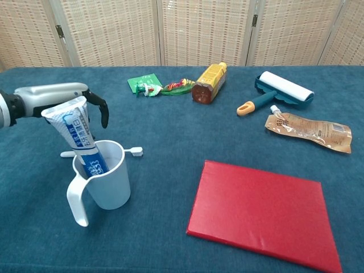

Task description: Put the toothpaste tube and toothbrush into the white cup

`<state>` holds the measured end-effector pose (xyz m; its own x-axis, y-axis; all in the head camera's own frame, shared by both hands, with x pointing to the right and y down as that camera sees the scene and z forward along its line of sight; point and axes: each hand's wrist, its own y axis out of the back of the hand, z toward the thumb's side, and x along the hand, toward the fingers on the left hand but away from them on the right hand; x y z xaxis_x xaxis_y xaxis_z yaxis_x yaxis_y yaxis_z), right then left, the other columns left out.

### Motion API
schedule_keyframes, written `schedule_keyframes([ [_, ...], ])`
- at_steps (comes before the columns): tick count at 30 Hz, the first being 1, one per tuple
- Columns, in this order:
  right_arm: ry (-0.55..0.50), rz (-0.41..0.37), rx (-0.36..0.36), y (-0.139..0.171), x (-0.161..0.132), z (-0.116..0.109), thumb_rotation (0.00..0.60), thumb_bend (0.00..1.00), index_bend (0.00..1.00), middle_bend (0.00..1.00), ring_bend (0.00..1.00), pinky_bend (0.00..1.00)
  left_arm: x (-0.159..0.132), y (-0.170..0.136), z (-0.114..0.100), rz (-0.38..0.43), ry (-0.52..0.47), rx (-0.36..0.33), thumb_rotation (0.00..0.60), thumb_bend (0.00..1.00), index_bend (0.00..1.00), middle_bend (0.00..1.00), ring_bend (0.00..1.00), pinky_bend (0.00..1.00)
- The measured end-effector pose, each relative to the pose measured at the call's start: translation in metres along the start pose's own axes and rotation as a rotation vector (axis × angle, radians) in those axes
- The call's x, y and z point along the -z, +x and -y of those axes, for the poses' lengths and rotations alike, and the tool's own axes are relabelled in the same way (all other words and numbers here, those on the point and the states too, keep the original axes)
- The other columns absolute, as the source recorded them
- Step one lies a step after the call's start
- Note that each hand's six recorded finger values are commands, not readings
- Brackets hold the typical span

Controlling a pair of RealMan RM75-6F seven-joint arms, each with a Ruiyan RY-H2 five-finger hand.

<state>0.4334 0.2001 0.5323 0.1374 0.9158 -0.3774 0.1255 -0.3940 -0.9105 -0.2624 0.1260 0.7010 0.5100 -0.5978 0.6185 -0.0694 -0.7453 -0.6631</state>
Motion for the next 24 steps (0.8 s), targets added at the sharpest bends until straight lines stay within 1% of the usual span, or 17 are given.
schedule_keyframes([
  [4,-0.001,0.000,0.002,-0.001,0.000,0.000,0.600,0.05,0.01,0.18,0.09,0.08,-0.005,0.008,0.007,-0.001,0.036,0.013,0.600,0.38,0.45,1.00,0.93,1.00],
  [8,-0.001,0.005,0.001,0.000,0.002,0.000,0.600,0.05,0.01,0.18,0.09,0.08,-0.005,0.018,0.013,-0.031,0.061,0.031,0.600,0.38,0.43,1.00,0.94,1.00],
  [12,-0.002,0.010,0.002,0.001,0.004,0.000,0.600,0.05,0.01,0.18,0.09,0.08,-0.006,0.025,0.020,-0.057,0.060,0.058,0.600,0.38,0.42,1.00,0.94,1.00],
  [19,-0.004,0.011,-0.001,0.000,0.005,0.001,0.600,0.05,0.01,0.18,0.09,0.08,-0.011,0.034,0.030,-0.073,0.073,0.086,0.600,0.38,0.42,1.00,0.94,1.00],
  [24,-0.005,0.015,-0.001,0.001,0.006,0.000,0.600,0.05,0.01,0.18,0.09,0.08,-0.006,0.035,0.030,-0.099,0.080,0.095,0.600,0.38,0.42,1.00,0.94,1.00],
])
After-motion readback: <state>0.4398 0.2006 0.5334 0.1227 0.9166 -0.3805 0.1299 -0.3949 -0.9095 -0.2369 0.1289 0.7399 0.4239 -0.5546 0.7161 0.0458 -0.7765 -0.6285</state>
